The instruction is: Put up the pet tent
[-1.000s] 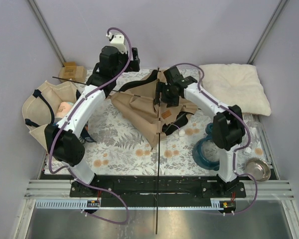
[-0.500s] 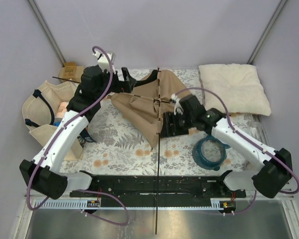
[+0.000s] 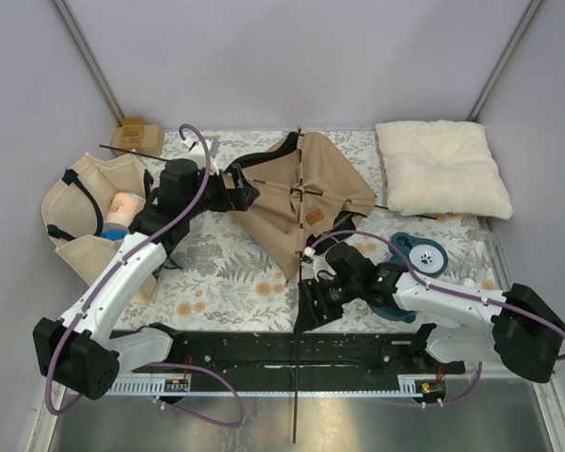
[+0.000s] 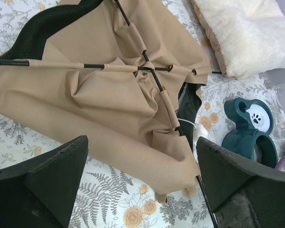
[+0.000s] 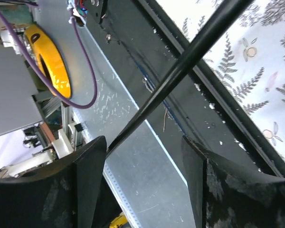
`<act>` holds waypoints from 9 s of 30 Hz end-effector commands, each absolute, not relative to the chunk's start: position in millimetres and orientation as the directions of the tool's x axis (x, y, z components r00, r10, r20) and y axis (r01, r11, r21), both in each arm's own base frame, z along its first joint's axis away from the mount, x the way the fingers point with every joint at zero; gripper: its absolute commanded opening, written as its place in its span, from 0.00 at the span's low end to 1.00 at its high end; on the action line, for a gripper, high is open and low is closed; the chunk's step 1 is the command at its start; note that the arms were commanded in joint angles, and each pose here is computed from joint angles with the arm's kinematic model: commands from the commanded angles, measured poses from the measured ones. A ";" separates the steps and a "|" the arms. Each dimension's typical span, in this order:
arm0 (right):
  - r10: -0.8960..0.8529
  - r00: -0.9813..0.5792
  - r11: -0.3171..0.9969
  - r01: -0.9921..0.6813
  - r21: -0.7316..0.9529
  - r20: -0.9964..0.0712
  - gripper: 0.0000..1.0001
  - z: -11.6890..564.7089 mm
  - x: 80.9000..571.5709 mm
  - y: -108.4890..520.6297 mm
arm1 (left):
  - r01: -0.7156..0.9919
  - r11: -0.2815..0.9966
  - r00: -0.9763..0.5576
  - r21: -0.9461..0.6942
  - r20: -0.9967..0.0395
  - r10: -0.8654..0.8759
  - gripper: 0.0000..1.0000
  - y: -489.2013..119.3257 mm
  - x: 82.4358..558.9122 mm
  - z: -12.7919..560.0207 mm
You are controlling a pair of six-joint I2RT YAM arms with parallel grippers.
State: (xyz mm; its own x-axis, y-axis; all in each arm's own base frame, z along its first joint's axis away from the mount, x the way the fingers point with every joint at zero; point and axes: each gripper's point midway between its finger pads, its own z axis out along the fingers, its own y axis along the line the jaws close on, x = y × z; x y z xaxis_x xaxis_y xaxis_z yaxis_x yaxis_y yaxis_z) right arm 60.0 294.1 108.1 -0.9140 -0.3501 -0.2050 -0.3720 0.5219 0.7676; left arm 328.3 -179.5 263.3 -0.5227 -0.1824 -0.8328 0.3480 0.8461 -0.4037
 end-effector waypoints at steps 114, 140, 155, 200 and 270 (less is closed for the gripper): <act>-0.159 -0.787 0.493 -0.586 0.643 -0.596 0.00 192.8 138.3 285.6 | 0.625 0.174 -0.632 -0.761 -0.624 -0.459 0.00 -339.0 339.6 364.7; 0.135 -0.627 0.660 -0.521 0.541 -0.767 0.00 266.0 213.4 274.1 | 0.755 0.496 -0.421 -0.429 -0.897 -0.136 0.78 -265.1 294.1 322.2; 0.149 -0.616 0.627 -0.546 0.555 -0.774 0.00 285.2 216.6 283.9 | 0.735 0.637 -0.222 -0.230 -0.970 -0.095 0.71 -257.9 348.5 291.4; 0.308 -0.514 0.554 -0.587 0.590 -0.801 0.00 345.4 250.1 311.2 | 0.804 0.593 -0.082 -0.047 -0.996 0.033 0.00 -282.3 338.6 287.1; 0.467 -0.409 0.503 -0.607 0.616 -0.784 0.25 380.8 339.0 353.6 | 0.392 0.712 -0.498 -0.582 -0.785 -0.368 0.00 -248.6 328.6 274.2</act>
